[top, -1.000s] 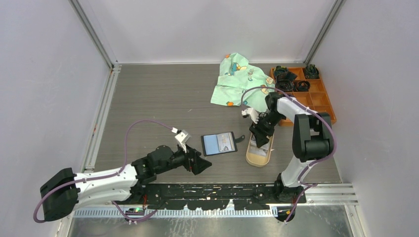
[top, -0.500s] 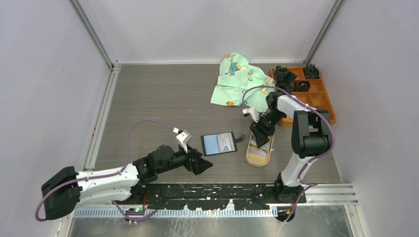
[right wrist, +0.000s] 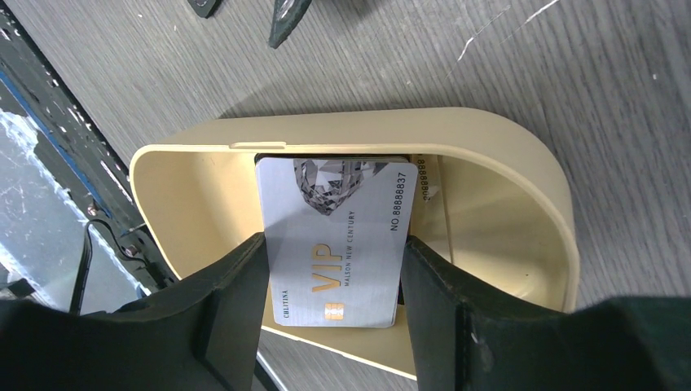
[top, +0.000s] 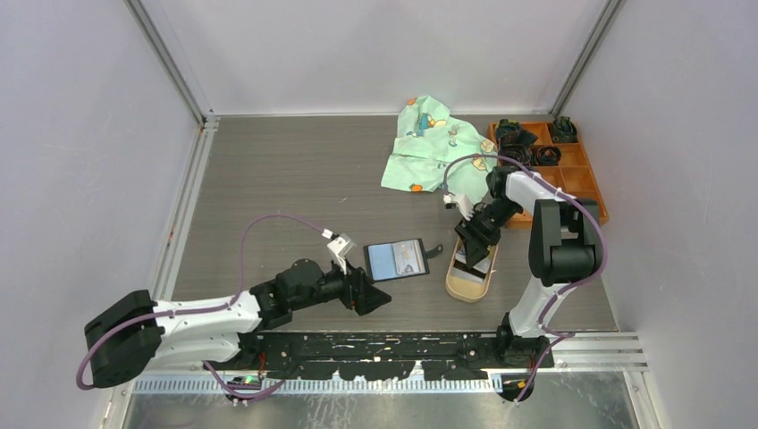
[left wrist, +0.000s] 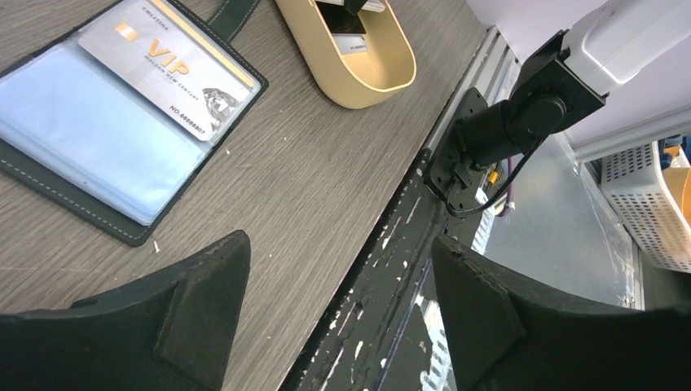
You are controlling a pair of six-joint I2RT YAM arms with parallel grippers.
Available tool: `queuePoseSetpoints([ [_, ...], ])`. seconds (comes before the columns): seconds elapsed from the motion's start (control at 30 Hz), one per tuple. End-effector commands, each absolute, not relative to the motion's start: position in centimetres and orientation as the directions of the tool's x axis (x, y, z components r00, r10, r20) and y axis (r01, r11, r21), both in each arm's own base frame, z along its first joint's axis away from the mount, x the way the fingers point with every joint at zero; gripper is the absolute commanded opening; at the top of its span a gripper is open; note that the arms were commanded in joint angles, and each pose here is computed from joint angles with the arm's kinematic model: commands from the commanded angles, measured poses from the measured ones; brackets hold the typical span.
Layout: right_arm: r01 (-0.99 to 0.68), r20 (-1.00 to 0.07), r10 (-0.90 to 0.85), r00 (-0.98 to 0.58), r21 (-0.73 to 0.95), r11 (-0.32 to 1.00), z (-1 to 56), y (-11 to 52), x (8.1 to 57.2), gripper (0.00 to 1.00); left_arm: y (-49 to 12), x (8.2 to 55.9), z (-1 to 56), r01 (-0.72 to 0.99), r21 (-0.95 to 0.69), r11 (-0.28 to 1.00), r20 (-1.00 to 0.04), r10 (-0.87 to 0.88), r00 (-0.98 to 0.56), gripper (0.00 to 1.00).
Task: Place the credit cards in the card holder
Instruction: Pick up the credit card from the storage box.
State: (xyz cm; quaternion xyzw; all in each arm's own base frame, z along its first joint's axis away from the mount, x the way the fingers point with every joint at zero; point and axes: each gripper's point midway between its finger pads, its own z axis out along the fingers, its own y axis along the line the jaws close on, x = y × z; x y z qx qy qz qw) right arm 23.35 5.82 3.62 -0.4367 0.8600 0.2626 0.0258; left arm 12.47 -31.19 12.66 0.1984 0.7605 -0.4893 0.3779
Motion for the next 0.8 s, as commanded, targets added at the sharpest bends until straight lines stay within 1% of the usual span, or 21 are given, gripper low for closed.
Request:
queuePoseSetpoints([
  [0.0,-0.768,-0.322,-0.715,-0.62,0.437,0.469,5.5,6.5,23.7,0.5,-33.3,12.8,16.6,0.703,-0.625,0.339,-0.773,-0.145,-0.618,0.81],
  [0.07,-0.768,-0.323,-0.713,-0.622,0.43,0.474,5.5,6.5,23.8,0.48,-33.7,12.9,16.6,0.692,-0.637,0.34,-0.763,-0.146,-0.63,0.78],
  [0.2,-0.725,-0.309,-0.662,-0.683,0.401,0.56,5.2,5.0,24.7,0.45,-35.1,13.3,16.8,0.668,-0.663,0.339,-0.738,-0.142,-0.66,0.68],
  [0.33,-0.645,-0.298,-0.572,-0.764,0.355,0.676,5.0,3.6,25.8,0.41,-36.8,13.5,16.7,0.656,-0.677,0.335,-0.721,-0.122,-0.682,0.63],
  [0.5,-0.487,-0.292,-0.404,-0.867,0.324,0.811,4.7,2.0,26.4,0.4,-38.1,14.1,16.2,0.637,-0.689,0.346,-0.705,-0.115,-0.7,0.61],
  [0.67,-0.351,-0.28,-0.268,-0.922,0.31,0.884,5.0,1.0,25.8,0.39,-40.1,14.7,16.7,0.605,-0.716,0.349,-0.675,-0.124,-0.727,0.59],
  [0.77,-0.275,-0.263,-0.19,-0.946,0.341,0.899,5.3,1.0,25.8,0.38,-41.9,15.3,17.9,0.568,-0.747,0.344,-0.644,-0.162,-0.748,0.59],
])
